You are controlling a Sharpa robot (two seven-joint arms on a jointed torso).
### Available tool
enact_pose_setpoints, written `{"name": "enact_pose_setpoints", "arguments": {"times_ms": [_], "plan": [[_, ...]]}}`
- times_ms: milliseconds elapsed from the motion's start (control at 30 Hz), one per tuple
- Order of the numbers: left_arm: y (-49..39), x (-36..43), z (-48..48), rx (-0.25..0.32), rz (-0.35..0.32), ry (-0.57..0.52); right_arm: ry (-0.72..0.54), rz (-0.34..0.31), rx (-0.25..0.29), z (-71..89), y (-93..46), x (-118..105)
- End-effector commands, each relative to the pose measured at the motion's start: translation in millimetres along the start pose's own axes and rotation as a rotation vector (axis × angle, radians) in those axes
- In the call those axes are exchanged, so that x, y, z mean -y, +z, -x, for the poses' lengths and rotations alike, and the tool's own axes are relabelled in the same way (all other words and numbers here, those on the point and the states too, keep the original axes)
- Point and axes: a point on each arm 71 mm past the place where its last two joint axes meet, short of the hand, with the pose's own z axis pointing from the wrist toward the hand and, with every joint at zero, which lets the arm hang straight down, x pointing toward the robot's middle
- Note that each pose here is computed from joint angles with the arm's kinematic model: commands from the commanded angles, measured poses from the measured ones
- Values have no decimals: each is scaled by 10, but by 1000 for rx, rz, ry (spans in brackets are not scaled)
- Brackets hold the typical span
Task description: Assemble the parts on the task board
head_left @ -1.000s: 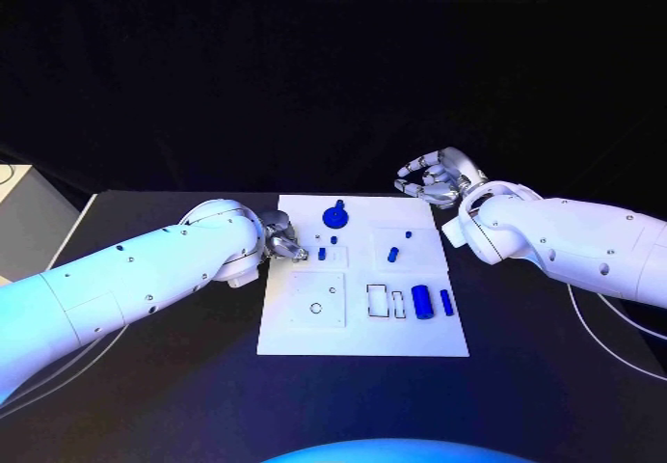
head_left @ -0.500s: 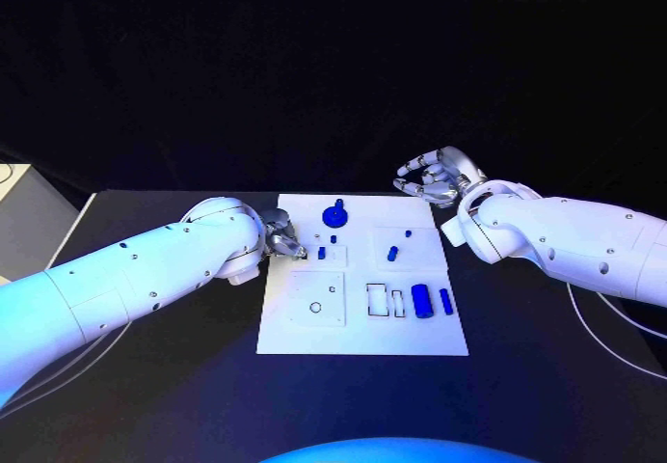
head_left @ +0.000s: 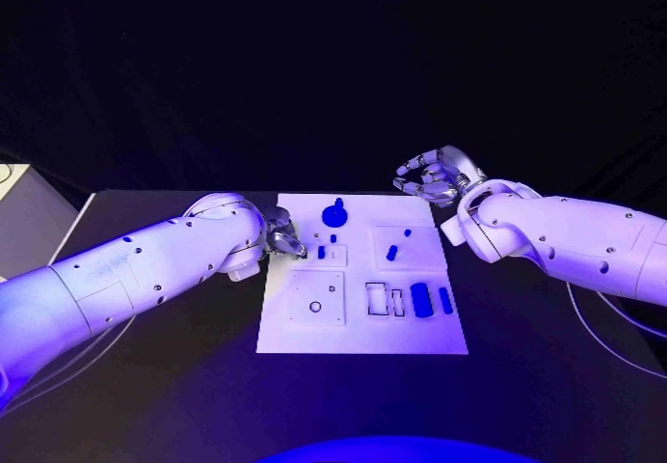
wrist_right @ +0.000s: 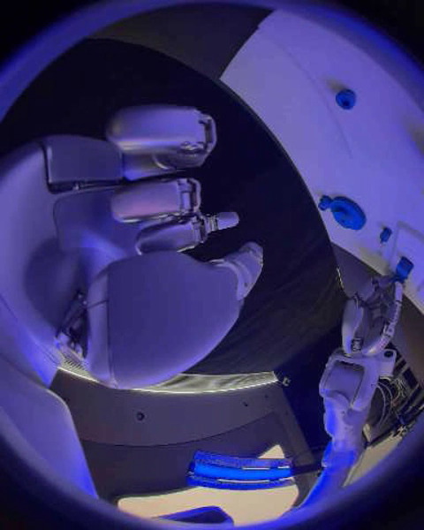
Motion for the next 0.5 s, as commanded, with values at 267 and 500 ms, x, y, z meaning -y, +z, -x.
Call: {"name": "enact_pose_setpoints", "arguments": {"times_ms": [267, 500], "plan": [[29, 59, -130, -80, -10, 10, -6, 10, -17, -16, -1, -11], [36, 58, -114, -63, -9, -1, -6, 10, -16, -13, -1, -9]]}}
